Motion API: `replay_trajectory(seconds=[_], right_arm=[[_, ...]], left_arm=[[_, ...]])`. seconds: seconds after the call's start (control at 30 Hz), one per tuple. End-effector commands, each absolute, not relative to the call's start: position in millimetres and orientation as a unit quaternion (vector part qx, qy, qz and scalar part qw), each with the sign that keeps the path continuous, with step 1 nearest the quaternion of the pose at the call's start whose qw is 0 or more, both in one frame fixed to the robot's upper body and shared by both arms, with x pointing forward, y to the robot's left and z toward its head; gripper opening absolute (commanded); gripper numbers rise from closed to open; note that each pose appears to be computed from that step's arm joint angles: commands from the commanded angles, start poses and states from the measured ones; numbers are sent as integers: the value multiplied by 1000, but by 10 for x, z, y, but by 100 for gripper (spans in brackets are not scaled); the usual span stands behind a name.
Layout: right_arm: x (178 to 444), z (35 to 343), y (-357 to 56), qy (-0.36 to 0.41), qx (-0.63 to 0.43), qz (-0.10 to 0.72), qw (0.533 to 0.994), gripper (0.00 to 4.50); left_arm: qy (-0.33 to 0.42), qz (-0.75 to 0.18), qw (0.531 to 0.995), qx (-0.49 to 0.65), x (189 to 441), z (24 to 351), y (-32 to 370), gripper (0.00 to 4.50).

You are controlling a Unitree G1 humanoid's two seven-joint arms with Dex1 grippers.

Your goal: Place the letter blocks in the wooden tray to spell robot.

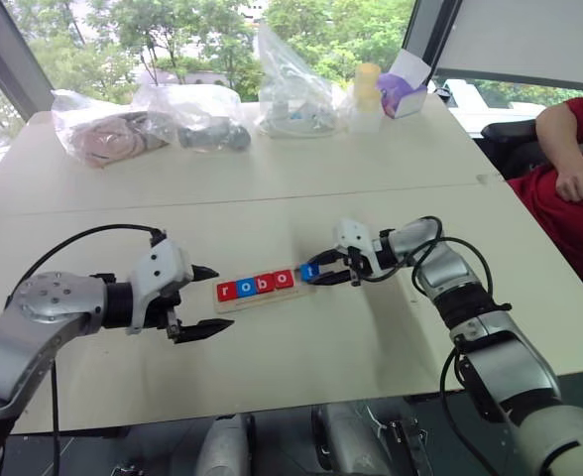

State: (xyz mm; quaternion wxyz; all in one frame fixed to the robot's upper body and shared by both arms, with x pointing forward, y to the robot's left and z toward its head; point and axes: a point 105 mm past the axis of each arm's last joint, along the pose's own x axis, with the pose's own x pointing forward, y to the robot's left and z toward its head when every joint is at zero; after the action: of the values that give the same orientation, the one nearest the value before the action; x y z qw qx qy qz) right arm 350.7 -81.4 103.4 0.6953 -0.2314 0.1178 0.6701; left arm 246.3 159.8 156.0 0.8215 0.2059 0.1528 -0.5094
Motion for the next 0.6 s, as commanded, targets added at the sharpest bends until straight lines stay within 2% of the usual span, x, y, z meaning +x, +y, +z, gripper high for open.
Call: replay_trajectory(seconds=[0.03,0.6], right_arm=[[3551,1105,-783,103,-249,670,692,114],[3568,1053,-602,90,-262,682,677,114]], left_arm=[[126,-514,823,208,2462,1673,1551,450],[129,-509,825,210,2498,1629,1519,450]])
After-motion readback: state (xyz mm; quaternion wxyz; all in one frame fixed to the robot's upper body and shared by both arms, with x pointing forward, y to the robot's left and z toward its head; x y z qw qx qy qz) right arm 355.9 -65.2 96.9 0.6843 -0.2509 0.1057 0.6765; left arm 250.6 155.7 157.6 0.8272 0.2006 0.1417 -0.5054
